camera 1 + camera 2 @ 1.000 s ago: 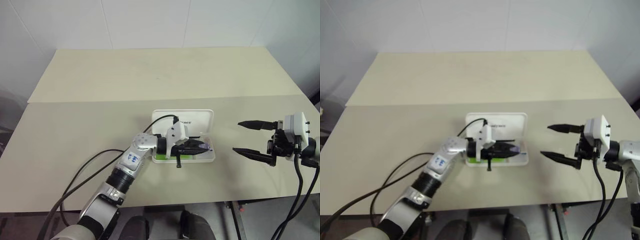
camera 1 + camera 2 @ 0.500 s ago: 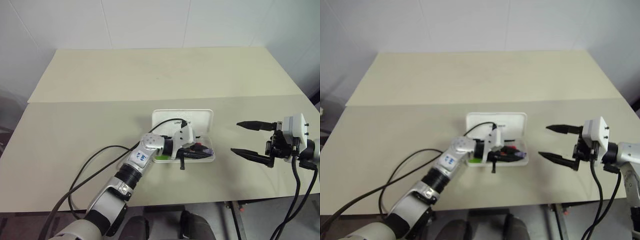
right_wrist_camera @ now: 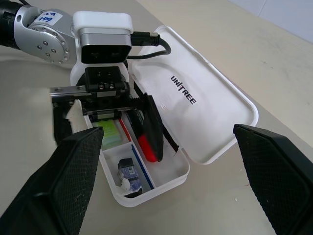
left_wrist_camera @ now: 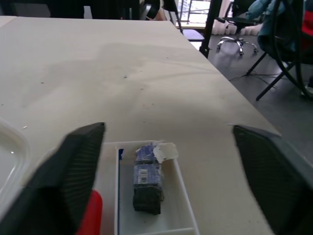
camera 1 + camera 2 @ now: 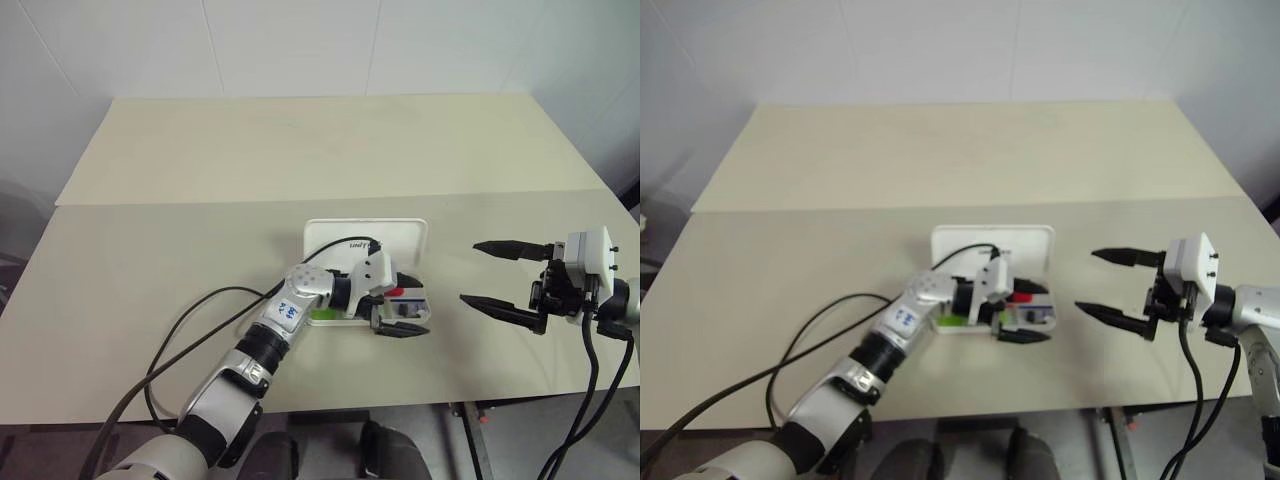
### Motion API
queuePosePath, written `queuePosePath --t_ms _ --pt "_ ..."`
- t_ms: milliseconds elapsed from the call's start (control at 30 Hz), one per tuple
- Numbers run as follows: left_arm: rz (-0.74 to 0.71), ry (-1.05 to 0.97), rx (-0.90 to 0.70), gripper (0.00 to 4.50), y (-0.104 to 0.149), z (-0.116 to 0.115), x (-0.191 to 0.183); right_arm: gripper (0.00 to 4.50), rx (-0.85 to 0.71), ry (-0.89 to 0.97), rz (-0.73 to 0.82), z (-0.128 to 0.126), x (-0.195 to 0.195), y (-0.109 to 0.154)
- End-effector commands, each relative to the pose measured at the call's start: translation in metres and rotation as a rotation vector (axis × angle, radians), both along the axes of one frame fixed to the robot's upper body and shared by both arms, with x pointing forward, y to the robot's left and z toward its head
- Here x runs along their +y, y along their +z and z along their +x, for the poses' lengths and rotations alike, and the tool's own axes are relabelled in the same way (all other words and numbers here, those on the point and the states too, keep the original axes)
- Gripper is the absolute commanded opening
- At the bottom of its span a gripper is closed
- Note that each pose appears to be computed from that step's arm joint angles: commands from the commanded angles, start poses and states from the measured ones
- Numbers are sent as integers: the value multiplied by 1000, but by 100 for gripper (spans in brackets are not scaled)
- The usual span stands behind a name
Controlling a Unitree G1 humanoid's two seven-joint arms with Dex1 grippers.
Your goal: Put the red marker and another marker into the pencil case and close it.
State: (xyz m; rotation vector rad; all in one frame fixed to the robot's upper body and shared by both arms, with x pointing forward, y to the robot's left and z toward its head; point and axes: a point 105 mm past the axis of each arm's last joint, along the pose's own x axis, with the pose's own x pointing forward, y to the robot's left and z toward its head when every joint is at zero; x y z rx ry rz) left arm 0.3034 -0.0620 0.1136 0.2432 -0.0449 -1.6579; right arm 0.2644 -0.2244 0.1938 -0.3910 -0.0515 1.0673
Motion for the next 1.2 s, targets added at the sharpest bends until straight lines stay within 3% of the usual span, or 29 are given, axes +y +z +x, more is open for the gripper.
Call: queuePosePath --t_ms 33,467,633,800,900,1200 --pt "-54 -27 -29 446 17 -4 1 450 -53 16 14 -1 4 10" --pt "-183 96 -29 446 39 -11 50 450 -50 40 35 5 9 6" --pt "-284 249 -117 446 65 -12 100 450 -50 67 22 6 4 6" --pt "-277 351 -150 446 75 -14 141 450 -50 77 5 10 -1 7" --pt "-271 406 -176 387 84 -14 169 450 -57 93 6 12 -3 10" --pt "-259 583 -263 75 90 3 219 450 -67 112 -22 19 -7 11"
